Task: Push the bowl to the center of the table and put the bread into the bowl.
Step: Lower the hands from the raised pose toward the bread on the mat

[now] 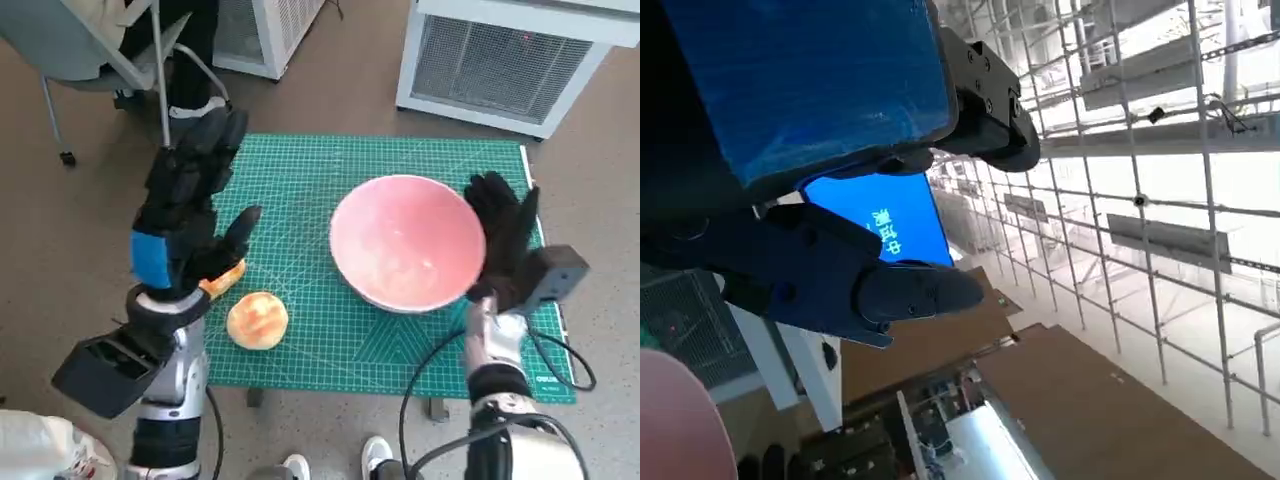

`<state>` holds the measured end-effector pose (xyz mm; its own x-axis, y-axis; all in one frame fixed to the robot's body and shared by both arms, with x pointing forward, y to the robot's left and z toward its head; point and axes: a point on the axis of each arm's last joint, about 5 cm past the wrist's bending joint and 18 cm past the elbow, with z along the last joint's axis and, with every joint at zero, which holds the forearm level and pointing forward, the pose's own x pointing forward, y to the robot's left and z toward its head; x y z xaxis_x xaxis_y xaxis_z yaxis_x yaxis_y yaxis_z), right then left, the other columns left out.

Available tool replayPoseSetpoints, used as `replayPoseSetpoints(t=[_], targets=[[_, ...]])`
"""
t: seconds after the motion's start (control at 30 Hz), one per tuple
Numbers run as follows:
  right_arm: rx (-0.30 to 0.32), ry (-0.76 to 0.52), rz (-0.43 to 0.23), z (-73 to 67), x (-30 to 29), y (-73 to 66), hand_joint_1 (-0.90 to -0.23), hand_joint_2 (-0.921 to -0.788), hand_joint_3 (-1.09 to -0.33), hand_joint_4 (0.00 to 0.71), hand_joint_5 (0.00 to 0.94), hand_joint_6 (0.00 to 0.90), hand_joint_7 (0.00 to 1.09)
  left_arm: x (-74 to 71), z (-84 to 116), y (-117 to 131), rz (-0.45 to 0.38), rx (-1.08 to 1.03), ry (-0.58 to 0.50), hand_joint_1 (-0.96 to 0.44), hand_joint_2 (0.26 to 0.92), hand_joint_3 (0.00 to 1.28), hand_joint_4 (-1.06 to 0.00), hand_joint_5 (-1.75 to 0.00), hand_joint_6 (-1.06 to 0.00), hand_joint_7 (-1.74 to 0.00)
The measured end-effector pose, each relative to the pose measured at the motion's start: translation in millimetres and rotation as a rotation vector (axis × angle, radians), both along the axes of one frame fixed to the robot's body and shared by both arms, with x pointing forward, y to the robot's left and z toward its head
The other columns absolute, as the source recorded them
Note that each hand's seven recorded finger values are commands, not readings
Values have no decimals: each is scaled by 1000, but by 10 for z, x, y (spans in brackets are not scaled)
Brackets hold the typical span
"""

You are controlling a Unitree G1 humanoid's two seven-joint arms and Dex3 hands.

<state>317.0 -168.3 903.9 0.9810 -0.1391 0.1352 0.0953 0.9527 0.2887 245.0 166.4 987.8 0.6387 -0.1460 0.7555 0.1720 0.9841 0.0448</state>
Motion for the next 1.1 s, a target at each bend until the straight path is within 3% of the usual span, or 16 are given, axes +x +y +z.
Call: replayPoseSetpoints(t=[0.5,0.7,0.83,0.97,1.1], targets=[[14,5,30,249,173,281,-550,-921,-940,189,9,131,335,-45,-43,59,35,-9,15,-363,921,325,-432,0,-489,-134],[3,11,36,315,213,313,-550,-921,-952,189,7,132,335,-71,-49,107,49,3,20,-358,921,319,-425,0,-496,-116],[-43,0,38,352,229,284,-563,-921,-955,182,3,129,333,-102,-51,152,65,24,28,-360,921,325,-399,0,-478,-95],[-76,-46,26,404,239,225,-588,-921,-954,175,1,123,329,-167,-33,258,132,137,59,-384,921,344,-382,0,-447,-69],[-110,-133,7,489,249,129,-594,-921,-959,182,4,125,328,-265,12,414,270,342,139,-425,921,358,-371,0,-413,-44]])
